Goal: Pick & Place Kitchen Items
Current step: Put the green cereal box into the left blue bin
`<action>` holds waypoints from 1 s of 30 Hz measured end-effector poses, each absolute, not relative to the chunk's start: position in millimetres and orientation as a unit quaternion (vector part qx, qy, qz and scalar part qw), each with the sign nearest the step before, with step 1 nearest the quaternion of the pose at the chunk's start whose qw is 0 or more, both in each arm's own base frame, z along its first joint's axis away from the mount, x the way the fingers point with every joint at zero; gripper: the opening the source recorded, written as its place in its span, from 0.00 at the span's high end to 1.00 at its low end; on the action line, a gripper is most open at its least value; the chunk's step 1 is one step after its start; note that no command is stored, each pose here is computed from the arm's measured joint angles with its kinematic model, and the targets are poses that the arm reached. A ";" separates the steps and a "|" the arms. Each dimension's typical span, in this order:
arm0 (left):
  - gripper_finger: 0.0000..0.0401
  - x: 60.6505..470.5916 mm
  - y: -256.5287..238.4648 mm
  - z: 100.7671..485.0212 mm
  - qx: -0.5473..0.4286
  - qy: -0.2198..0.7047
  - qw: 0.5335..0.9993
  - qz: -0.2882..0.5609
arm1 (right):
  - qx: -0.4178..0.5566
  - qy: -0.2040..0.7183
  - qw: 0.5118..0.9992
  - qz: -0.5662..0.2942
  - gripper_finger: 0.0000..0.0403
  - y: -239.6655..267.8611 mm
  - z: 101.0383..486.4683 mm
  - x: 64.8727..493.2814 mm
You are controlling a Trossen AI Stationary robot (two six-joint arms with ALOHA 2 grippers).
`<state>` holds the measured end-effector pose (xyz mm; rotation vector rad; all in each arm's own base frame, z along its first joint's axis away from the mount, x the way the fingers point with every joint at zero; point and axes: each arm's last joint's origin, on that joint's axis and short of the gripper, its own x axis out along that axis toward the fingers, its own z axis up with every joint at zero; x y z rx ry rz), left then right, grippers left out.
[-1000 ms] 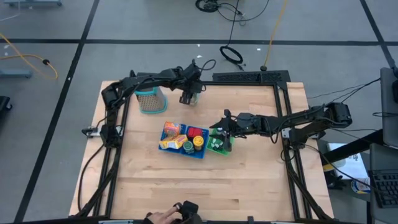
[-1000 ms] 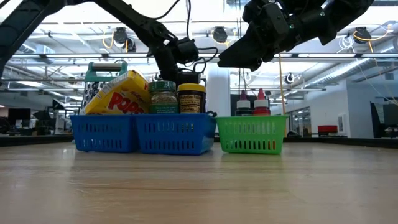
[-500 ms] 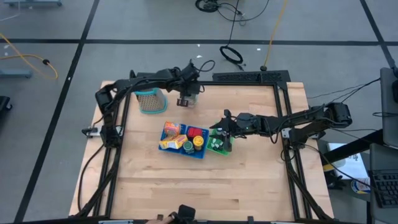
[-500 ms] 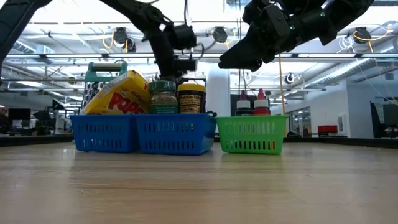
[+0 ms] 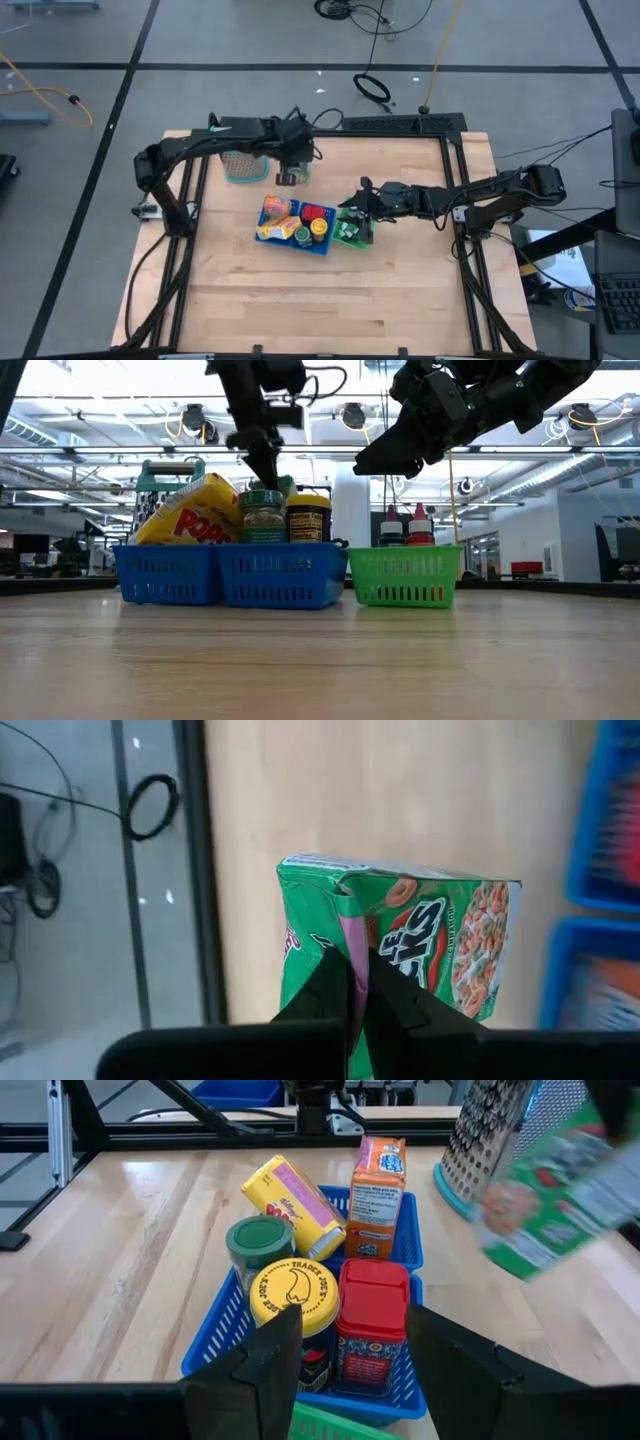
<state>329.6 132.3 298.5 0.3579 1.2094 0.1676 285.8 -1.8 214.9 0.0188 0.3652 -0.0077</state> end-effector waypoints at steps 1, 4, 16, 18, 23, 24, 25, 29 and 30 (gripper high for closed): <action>0.99 328.7 126.0 300.1 0.163 0.569 0.802 0.079 | 0.010 0.182 0.983 -0.004 0.58 -1.8 214.8 285.8; 0.99 326.8 108.8 301.0 0.151 0.587 0.791 0.084 | 0.010 0.182 0.983 -0.004 0.58 -1.8 214.9 285.8; 0.99 324.7 54.7 291.9 0.125 0.633 0.758 0.093 | 0.014 0.181 0.983 -0.005 0.58 -1.8 214.9 285.8; 0.99 324.0 48.9 291.4 0.118 0.637 0.755 0.101 | 0.014 0.181 0.983 -0.005 0.58 -1.8 214.9 285.8; 0.99 324.4 33.4 291.5 0.123 0.637 0.752 0.117 | 0.014 0.181 0.983 -0.004 0.58 -1.7 214.9 285.8; 0.99 324.4 30.3 291.6 0.126 0.636 0.751 0.122 | 0.013 0.181 0.983 -0.005 0.58 -1.8 214.9 285.8; 0.99 324.2 27.3 291.6 0.131 0.636 0.750 0.128 | 0.013 0.182 0.983 -0.005 0.58 -1.8 214.9 285.8; 0.99 322.5 16.5 291.3 0.142 0.642 0.743 0.122 | 0.014 0.182 0.983 -0.005 0.58 -1.8 214.9 285.8; 0.99 322.0 14.4 291.3 0.144 0.644 0.742 0.121 | 0.014 0.182 0.983 -0.005 0.58 -1.9 214.9 285.8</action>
